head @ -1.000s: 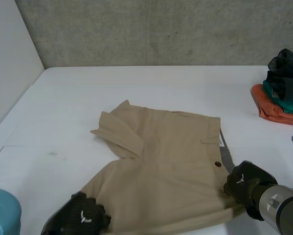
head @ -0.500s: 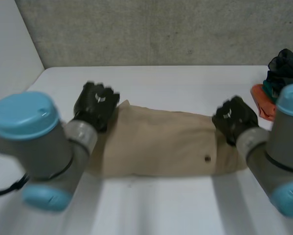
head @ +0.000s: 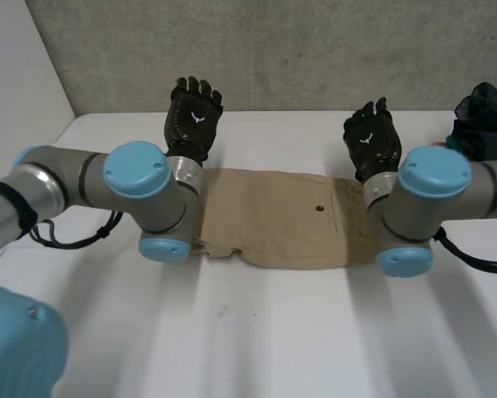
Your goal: Fold the laundry.
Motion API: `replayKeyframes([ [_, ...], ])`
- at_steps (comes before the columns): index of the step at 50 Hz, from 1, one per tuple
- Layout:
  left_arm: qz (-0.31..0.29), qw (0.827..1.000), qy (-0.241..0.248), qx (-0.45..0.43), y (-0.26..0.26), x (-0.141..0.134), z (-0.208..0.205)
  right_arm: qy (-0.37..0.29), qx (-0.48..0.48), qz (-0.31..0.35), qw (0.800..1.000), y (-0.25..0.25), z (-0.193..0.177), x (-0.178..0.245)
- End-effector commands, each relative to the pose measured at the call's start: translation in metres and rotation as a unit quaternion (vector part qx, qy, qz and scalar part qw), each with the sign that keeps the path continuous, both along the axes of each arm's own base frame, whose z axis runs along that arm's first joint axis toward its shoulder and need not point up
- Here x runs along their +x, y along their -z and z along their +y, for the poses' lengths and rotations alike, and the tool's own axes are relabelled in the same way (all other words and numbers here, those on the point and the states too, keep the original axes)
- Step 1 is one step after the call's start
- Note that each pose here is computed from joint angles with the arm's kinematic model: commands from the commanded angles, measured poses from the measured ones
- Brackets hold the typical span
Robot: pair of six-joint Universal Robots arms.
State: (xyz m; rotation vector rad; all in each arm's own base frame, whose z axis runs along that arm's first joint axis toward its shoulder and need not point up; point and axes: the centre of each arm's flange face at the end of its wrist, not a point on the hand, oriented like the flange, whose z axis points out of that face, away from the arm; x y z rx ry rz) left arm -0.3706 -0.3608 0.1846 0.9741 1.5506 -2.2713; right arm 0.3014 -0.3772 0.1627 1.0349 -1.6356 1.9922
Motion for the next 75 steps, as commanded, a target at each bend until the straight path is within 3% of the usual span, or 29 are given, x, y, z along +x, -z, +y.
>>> replayKeyframes([
  [1, -0.014, 0.999, 0.005, 0.046, 0.000, 0.019, 0.034, 0.014, 0.174, -0.073, 0.982, -0.024, 0.040, -0.043],
  [5, -0.016, 0.998, 0.008, 0.066, 0.000, 0.030, 0.052, 0.014, 0.276, -0.099, 0.956, -0.010, 0.058, -0.056],
  [9, -0.011, 0.996, 0.012, 0.092, 0.008, 0.039, 0.065, 0.020, 0.314, -0.115, 0.942, 0.001, 0.064, -0.062],
  [21, 0.000, 0.992, 0.012, 0.122, 0.018, 0.044, 0.075, 0.018, 0.302, -0.122, 0.945, 0.031, 0.053, -0.065],
  [25, 0.000, 0.992, 0.012, 0.122, 0.018, 0.046, 0.077, 0.049, 0.293, -0.117, 0.948, 0.027, 0.044, -0.080],
  [30, 0.004, 0.993, 0.008, 0.117, 0.009, 0.050, 0.078, 0.078, 0.278, -0.073, 0.955, 0.022, 0.044, -0.100],
  [35, 0.007, 0.993, 0.004, 0.114, 0.000, 0.058, 0.082, 0.131, 0.228, 0.054, 0.963, 0.004, 0.037, -0.142],
  [38, 0.011, 0.994, -0.002, 0.112, -0.006, 0.065, 0.083, 0.141, 0.203, 0.095, 0.964, 0.000, 0.029, -0.151],
  [42, 0.027, 0.993, -0.005, 0.117, -0.010, 0.071, 0.085, 0.102, 0.136, 0.117, 0.978, -0.012, 0.027, -0.125],
  [45, 0.048, 0.991, -0.002, 0.127, -0.012, 0.072, 0.088, 0.029, 0.068, 0.113, 0.991, -0.026, 0.039, -0.077],
  [49, 0.071, 0.988, 0.004, 0.135, -0.016, 0.073, 0.092, -0.086, 0.001, 0.096, 0.992, -0.035, 0.068, -0.020],
  [53, 0.078, 0.988, 0.006, 0.135, -0.019, 0.074, 0.095, -0.229, -0.031, 0.091, 0.969, -0.029, 0.115, 0.034],
  [54, 0.077, 0.988, 0.006, 0.135, -0.018, 0.074, 0.095, -0.280, -0.030, 0.095, 0.955, -0.018, 0.130, 0.051],
  [58, 0.079, 0.988, 0.007, 0.133, -0.019, 0.074, 0.095, -0.360, -0.013, 0.116, 0.926, 0.019, 0.155, 0.079],
  [60, 0.080, 0.988, 0.007, 0.131, -0.021, 0.073, 0.095, -0.367, -0.013, 0.117, 0.923, 0.022, 0.156, 0.082],
  [65, 0.088, 0.989, 0.010, 0.119, -0.029, 0.070, 0.091, -0.369, 0.013, 0.073, 0.927, 0.017, 0.157, 0.084],
  [69, 0.099, 0.990, 0.016, 0.100, -0.043, 0.064, 0.086, -0.329, 0.065, -0.033, 0.942, -0.010, 0.143, 0.071],
  [70, 0.102, 0.990, 0.020, 0.095, -0.046, 0.061, 0.086, -0.305, 0.088, -0.096, 0.943, -0.028, 0.139, 0.061],
  [73, 0.114, 0.990, 0.042, 0.076, -0.060, 0.046, 0.089, -0.256, 0.144, -0.217, 0.931, -0.053, 0.127, 0.037],
  [75, 0.126, 0.988, 0.058, 0.069, -0.065, 0.034, 0.088, -0.231, 0.170, -0.262, 0.921, -0.060, 0.116, 0.022],
])
